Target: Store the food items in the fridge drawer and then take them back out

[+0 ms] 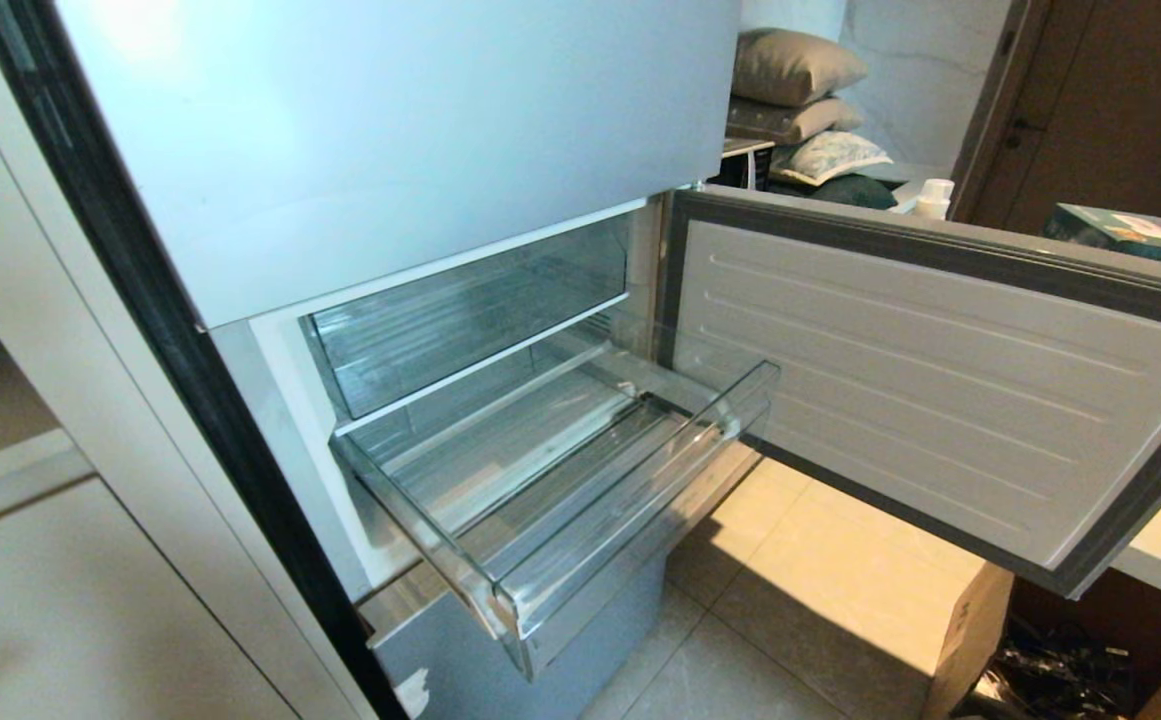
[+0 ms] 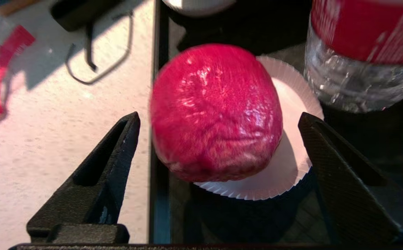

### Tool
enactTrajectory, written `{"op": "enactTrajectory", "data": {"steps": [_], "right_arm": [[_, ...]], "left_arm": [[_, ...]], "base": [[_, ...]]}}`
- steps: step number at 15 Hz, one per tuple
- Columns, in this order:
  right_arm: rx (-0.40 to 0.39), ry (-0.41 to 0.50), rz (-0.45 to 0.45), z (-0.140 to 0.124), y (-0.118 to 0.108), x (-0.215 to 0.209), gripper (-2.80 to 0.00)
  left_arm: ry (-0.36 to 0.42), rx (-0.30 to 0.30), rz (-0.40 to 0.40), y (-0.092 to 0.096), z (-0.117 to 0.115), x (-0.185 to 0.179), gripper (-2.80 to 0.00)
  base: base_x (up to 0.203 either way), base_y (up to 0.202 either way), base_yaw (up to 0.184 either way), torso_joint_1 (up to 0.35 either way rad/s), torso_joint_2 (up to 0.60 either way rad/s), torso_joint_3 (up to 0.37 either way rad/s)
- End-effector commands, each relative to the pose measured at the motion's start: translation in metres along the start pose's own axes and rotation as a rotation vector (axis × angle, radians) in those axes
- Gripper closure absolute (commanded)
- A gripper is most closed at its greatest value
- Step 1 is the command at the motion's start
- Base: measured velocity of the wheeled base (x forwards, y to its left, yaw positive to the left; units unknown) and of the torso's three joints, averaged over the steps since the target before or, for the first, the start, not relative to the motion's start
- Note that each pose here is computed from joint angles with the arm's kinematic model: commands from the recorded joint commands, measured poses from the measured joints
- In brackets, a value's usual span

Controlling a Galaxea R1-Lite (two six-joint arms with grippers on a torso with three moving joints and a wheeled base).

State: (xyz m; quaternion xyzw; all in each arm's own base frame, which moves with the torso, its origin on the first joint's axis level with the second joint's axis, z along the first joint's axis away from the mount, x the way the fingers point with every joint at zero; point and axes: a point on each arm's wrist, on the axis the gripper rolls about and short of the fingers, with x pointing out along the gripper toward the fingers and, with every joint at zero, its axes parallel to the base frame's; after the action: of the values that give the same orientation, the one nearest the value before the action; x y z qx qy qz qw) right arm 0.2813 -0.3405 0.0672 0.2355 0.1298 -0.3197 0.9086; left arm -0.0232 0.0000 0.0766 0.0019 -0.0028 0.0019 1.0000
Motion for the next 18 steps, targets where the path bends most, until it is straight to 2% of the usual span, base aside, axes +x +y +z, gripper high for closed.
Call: {"op": "enactTrajectory", "data": {"steps": [1, 3, 6, 7, 9, 12, 14, 16, 17, 18], "right_arm": [[-0.008, -0.045, 0.008, 0.017, 0.008, -0.019, -2.80], [-0.009, -0.051, 0.007, 0.021, 0.010, -0.032, -2.80], [-0.020, -0.111, 0.010, 0.040, 0.025, -0.074, -2.80], [-0.022, -0.128, 0.005, 0.044, 0.031, -0.091, 0.00], [-0.026, -0.181, -0.021, 0.052, 0.043, -0.129, 0.00], [-0.059, -0.352, -0.025, 0.067, 0.070, -0.219, 0.00], [-0.088, -0.469, -0.005, 0.064, 0.087, -0.277, 0.00], [-0.123, -0.570, 0.066, 0.051, 0.110, -0.331, 0.00], [-0.138, -0.594, 0.130, 0.041, 0.122, -0.353, 0.00], [-0.151, -0.573, 0.223, 0.029, 0.135, -0.367, 0.00]], "left_arm": [[-0.001, -0.001, 0.001, 0.000, 0.000, 0.000, 0.00], [-0.001, 0.001, 0.001, 0.000, 0.000, 0.000, 0.00], [-0.001, -0.001, 0.001, 0.000, 0.000, 0.000, 0.00], [0.000, -0.001, 0.001, 0.000, 0.000, 0.000, 0.00], [0.001, 0.000, 0.001, 0.000, 0.000, 0.000, 0.00], [-0.001, 0.001, 0.001, 0.000, 0.000, 0.000, 0.00], [0.000, 0.000, 0.001, 0.000, 0.000, 0.000, 0.00], [-0.001, 0.001, 0.001, 0.000, 0.000, 0.000, 0.00], [-0.001, 0.001, 0.001, 0.000, 0.000, 0.000, 0.00], [-0.001, 0.000, 0.001, 0.000, 0.000, 0.000, 0.00]], "base": [[0.000, 0.000, 0.000, 0.000, 0.00, 0.000], [0.000, 0.000, 0.000, 0.000, 0.00, 0.000], [0.000, 0.000, 0.000, 0.000, 0.00, 0.000], [0.000, 0.000, 0.000, 0.000, 0.00, 0.000], [0.000, 0.000, 0.000, 0.000, 0.00, 0.000], [0.000, 0.000, 0.000, 0.000, 0.00, 0.000], [0.000, 0.000, 0.000, 0.000, 0.00, 0.000], [0.000, 0.000, 0.000, 0.000, 0.00, 0.000], [0.000, 0.000, 0.000, 0.000, 0.00, 0.000], [0.000, 0.000, 0.000, 0.000, 0.00, 0.000]]}}
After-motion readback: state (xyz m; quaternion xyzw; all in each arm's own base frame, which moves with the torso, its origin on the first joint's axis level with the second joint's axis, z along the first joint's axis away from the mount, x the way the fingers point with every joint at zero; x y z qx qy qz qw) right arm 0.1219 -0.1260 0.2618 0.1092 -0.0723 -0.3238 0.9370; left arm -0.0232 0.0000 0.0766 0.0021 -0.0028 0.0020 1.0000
